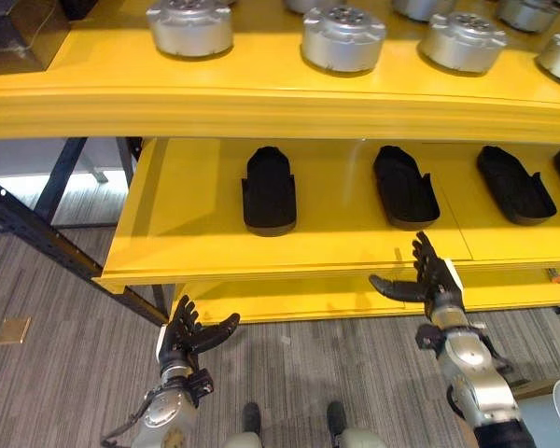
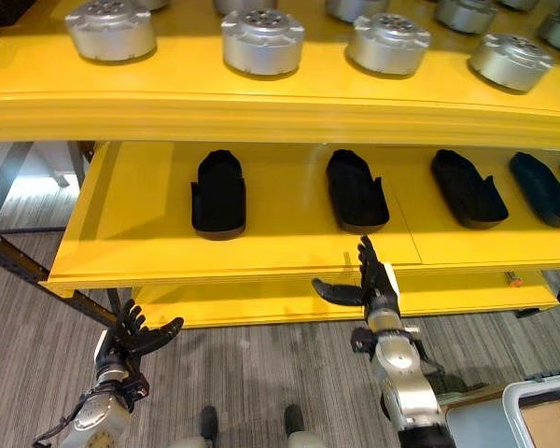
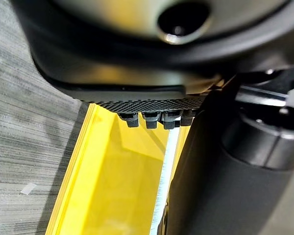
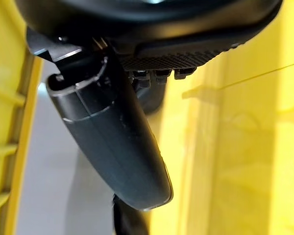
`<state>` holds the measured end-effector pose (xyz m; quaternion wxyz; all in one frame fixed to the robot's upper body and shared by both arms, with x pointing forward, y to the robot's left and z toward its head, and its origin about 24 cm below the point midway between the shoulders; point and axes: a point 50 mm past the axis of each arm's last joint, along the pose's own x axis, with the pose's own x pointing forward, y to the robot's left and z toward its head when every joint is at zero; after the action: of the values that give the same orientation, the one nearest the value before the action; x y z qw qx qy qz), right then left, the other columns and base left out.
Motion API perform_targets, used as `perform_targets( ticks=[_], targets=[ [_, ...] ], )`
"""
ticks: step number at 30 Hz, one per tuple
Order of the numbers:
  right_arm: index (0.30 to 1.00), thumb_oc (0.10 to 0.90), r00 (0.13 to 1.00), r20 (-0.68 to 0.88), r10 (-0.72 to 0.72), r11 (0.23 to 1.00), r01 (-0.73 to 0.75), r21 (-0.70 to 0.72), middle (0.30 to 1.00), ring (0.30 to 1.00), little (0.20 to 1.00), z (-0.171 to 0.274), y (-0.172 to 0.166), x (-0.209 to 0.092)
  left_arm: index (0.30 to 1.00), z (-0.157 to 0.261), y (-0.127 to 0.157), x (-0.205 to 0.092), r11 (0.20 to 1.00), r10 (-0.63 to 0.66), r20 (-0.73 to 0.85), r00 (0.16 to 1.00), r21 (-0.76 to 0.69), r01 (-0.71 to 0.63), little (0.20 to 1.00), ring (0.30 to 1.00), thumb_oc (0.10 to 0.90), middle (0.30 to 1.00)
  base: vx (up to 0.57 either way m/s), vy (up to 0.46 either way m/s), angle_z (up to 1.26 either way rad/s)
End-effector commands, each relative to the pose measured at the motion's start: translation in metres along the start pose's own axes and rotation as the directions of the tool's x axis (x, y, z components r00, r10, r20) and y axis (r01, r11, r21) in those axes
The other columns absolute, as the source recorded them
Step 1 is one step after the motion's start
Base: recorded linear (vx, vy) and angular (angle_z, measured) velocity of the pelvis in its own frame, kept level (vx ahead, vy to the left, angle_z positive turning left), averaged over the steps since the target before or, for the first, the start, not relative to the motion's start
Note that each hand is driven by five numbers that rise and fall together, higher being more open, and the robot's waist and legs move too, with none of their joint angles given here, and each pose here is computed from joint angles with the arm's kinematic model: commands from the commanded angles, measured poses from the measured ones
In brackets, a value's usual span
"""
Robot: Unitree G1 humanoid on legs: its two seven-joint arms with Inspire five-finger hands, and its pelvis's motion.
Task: Move parts from the plastic box to the shelf.
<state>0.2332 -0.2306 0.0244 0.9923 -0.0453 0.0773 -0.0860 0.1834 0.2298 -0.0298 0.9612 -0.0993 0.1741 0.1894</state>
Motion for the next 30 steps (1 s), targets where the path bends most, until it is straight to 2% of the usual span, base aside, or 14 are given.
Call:
perform_targets(
  ticks=[1, 4, 12, 21, 30],
  targets=[
    [1.000, 0.900, 0.967, 0.253, -0.009, 0.996, -0.012, 0.084, 1.000, 1.000, 1.000, 0.044, -0.006, 0.002, 1.000, 0.033, 0.005, 0.000, 0.999, -0.020, 0.175, 0.984, 0.039, 0.014, 1.000, 1.000, 0.900, 1.000, 0.00, 0.037, -0.15],
    [1.000, 0.900, 0.985, 0.160, -0.056, 0.989, 0.033, 0.147, 1.000, 1.000, 1.000, 0.018, -0.020, -0.016, 1.000, 0.029, 0.015, -0.001, 0.999, 0.012, 0.158, 0.987, 0.049, -0.020, 1.000, 1.000, 0.900, 1.000, 0.00, 0.060, -0.17],
    [1.000, 0.900, 0.976, 0.144, -0.163, 0.956, 0.121, 0.267, 1.000, 1.000, 1.000, 0.009, -0.036, -0.030, 1.000, 0.033, 0.019, -0.001, 0.996, 0.014, 0.183, 0.983, 0.084, -0.029, 1.000, 1.000, 0.900, 1.000, -0.04, 0.112, -0.25],
    [1.000, 0.900, 0.966, 0.180, -0.187, 0.935, 0.119, 0.334, 1.000, 1.000, 1.000, 0.015, -0.029, -0.024, 1.000, 0.059, 0.002, 0.010, 0.990, -0.062, 0.289, 0.955, 0.137, 0.023, 1.000, 1.000, 0.900, 1.000, -0.13, 0.135, -0.33],
    [1.000, 0.900, 0.972, 0.167, -0.168, 0.933, 0.102, 0.344, 1.000, 1.000, 1.000, 0.011, -0.023, -0.026, 1.000, 0.057, 0.001, 0.008, 0.989, -0.083, 0.279, 0.957, 0.139, 0.046, 1.000, 1.000, 0.900, 1.000, -0.01, 0.003, -0.25]
  ],
)
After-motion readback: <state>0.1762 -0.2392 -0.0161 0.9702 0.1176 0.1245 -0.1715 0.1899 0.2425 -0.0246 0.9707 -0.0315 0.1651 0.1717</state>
